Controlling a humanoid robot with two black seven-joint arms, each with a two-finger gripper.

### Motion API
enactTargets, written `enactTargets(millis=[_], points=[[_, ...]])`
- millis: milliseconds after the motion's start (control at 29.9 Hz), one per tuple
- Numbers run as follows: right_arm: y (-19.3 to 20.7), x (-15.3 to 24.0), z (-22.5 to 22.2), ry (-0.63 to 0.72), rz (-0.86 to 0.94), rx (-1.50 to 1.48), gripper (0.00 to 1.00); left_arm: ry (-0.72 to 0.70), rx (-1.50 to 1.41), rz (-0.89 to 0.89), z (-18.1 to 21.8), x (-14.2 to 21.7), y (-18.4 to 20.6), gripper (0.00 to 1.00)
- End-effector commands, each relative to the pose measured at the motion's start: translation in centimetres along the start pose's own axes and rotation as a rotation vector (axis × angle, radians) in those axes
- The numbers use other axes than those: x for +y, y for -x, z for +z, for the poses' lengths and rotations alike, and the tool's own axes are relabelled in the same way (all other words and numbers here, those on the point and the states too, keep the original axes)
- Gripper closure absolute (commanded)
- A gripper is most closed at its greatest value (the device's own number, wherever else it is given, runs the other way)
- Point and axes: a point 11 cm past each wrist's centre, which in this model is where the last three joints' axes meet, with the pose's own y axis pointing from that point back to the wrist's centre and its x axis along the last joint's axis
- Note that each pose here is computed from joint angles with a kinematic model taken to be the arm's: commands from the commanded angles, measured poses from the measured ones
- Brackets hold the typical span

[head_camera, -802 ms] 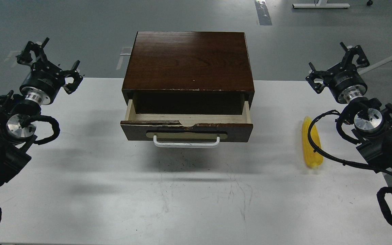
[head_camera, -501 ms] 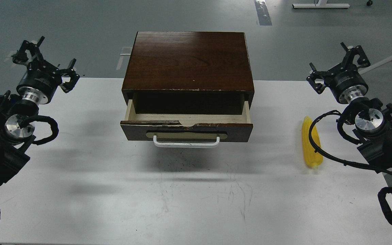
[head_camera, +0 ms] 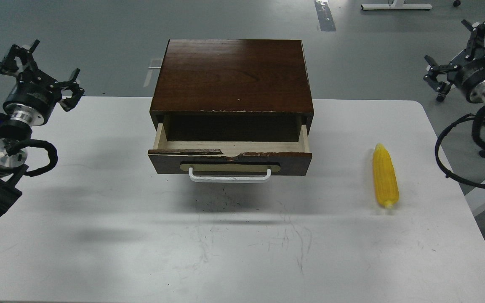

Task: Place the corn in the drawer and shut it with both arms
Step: 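Move the right gripper toward the yellow corn cob beside the box, then grasp the yellow corn cob with the right gripper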

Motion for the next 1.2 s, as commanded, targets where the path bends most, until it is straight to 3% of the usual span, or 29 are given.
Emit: enactTargets(millis=[0, 234, 434, 635, 702, 936, 1170], points=[[-1.3, 0.6, -2.7, 0.031, 0.013, 0.166, 0.0, 0.003, -0.009, 0.005, 0.2, 0.0, -0.2, 0.02], [0.1, -0.1, -6.7, 0.134, -0.034, 0.546, 0.0, -0.012, 0.002, -0.005, -0.8, -0.1, 0.4, 0.02], [3.7, -0.4, -5.9, 0.215, -0.189, 0.731, 0.0, -0.007, 0.0, -0.014, -0.5, -0.3, 0.7, 0.02], [8.2, 1.3, -1.1, 0.354, -0.444, 0.984, 0.0, -0.007, 0.001, -0.016, -0.4, -0.4, 0.8, 0.02], [9.0, 2.8, 2.4, 0.449, -0.539, 1.081, 0.0, -0.006, 0.003, -0.017, -0.4, -0.4, 0.8, 0.02], [8.5, 5.7, 10.0, 0.699, -0.637, 1.292, 0.0, 0.003, 0.003, -0.016, -0.4, -0.4, 0.7, 0.02], [6.3, 8.1, 14.4, 0.83, -0.666, 1.334, 0.0, 0.003, 0.002, -0.014, -0.3, -0.3, 0.6, 0.02]])
